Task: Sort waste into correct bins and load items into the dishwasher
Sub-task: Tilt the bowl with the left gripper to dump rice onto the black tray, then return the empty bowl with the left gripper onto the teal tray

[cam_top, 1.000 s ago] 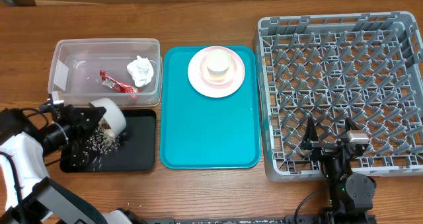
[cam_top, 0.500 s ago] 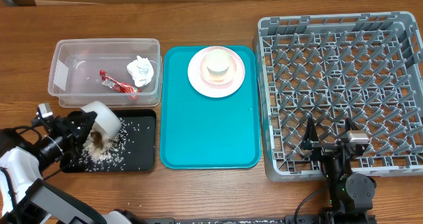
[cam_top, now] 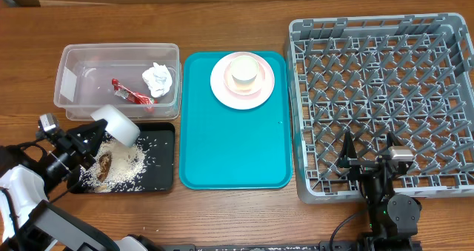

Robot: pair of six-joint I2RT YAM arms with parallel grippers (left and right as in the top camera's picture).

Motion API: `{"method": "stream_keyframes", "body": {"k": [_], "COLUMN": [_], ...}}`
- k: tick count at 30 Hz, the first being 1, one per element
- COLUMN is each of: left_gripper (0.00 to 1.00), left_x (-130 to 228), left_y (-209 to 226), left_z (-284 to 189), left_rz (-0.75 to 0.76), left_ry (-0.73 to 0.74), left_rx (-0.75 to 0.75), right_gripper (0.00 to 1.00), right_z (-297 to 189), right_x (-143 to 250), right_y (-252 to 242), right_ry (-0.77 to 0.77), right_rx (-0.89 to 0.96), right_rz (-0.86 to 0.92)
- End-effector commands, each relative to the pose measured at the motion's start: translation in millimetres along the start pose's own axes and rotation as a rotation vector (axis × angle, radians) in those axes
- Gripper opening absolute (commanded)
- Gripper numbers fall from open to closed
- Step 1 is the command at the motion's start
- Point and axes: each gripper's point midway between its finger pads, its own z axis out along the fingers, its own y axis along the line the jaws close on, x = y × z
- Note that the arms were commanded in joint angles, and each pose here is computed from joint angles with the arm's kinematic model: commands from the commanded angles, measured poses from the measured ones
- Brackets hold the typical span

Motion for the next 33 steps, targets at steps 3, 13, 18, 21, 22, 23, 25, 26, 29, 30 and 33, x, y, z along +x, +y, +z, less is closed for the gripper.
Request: {"method": "stream_keyframes", "body": {"k": [3, 13, 18, 21, 22, 23, 25, 26, 29, 30, 33], "left_gripper": [0.04, 0.04, 0.05, 0.05, 0.05, 0.05, 0.05, 0.05, 0.04, 0.04, 0.04], "left_x": [3, 5, 7, 3, 3, 4, 4, 2, 0, 1, 7], "left_y": [-17, -28, -28, -28, -28, -28, -28, -27, -14, -9, 5], "left_z": [-3, -4, -3, -3, -3, -3, -3, -3, -2, -1, 0], "left_rz": [0.045, -0.018, -0.058, -0.015, -0.034, -0.063, -0.066, -0.039, -0.052, -0.057, -0.101], "left_ry": [-0.01, -0.009, -0.004, -0.007, -0.006, -0.004, -0.004, -0.005, -0.007, -0.006, 0.007], "left_rx": [0.079, 0.14, 0.14, 0.139, 0.14, 0.141, 0.14, 0.136, 0.059, 0.029, -0.055], "right_gripper": [1.0, 1.0, 1.0, 1.0, 1.0, 1.0, 1.0, 1.0, 1.0, 1.0, 1.0], "right_z": [0, 0, 0, 0, 0, 0, 0, 0, 0, 0, 0], "right_x": [2, 2, 2, 2, 2, 2, 2, 2, 2, 2, 2], "right_y": [-2, -2, -2, -2, -2, -2, -2, -2, -2, -2, -2], "right_ry": [-0.004, -0.004, -0.004, -0.004, -0.004, -0.004, -0.004, -0.004, -0.005, -0.004, -0.004], "right_rx": [0.008, 0.008, 0.008, 0.008, 0.008, 0.008, 0.008, 0.008, 0.008, 0.008, 0.008], "right_rz": [0.005, 0.005, 0.005, 0.005, 0.005, 0.005, 0.005, 0.005, 0.005, 0.005, 0.005]}}
